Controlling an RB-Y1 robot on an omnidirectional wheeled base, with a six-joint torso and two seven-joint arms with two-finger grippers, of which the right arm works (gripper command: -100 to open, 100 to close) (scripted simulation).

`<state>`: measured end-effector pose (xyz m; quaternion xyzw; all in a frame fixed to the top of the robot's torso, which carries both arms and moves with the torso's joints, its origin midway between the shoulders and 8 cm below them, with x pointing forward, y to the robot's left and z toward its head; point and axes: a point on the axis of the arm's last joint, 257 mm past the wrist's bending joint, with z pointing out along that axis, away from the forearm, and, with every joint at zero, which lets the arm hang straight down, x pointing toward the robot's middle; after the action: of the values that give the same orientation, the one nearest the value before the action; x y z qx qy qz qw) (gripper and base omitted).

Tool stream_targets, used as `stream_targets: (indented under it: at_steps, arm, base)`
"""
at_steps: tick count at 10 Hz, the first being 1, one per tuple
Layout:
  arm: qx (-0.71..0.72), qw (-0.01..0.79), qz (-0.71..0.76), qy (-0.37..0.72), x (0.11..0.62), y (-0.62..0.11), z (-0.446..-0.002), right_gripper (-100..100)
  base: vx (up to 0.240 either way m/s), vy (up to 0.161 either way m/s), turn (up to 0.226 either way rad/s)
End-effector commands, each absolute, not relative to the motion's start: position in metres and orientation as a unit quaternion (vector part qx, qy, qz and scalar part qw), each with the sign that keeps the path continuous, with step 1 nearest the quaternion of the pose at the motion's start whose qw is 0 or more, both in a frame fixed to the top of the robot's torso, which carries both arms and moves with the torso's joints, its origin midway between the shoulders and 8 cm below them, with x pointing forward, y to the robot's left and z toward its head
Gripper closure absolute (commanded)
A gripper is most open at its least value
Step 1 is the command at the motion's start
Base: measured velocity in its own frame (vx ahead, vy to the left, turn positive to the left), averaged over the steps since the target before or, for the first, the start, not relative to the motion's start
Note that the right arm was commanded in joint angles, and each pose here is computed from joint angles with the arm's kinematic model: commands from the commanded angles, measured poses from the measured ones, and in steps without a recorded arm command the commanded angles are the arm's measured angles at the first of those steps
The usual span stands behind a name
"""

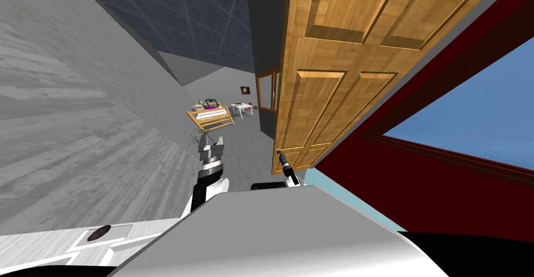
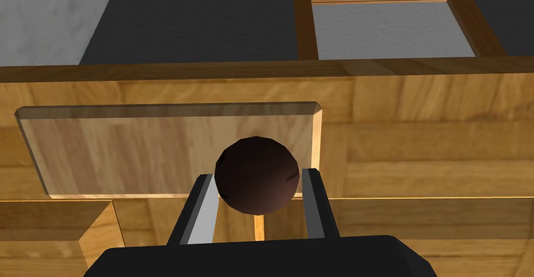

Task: Push the door open

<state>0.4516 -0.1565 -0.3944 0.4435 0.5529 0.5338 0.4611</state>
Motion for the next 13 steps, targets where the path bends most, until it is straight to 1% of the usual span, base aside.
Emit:
stream_targets:
  at_steps: [1,3,4,10,11,13]
  arm:
    - [0.447,0.470,0.527,0.549,0.458,-0.171,-0.395,100]
    - [0.456,0.480,0.519,0.540,0.461,-0.187,-0.394,100]
    - [0.452,0.475,0.522,0.546,0.461,-0.176,-0.396,-100]
    - [0.459,0.461,0.536,0.538,0.460,-0.140,-0.392,-100]
    - [0.458,0.463,0.533,0.540,0.461,-0.145,-0.393,-100]
    - [0.454,0.471,0.527,0.542,0.460,-0.156,-0.394,-100]
  base:
    - [0.079,0.052,-0.047]
    - [0.108,0.069,-0.097]
    - [-0.098,0.053,-0.130]
    - [-0.230,-0.005,-0.064]
    - [-0.082,0.001,-0.008]
    - [0.149,0.028,0.031]
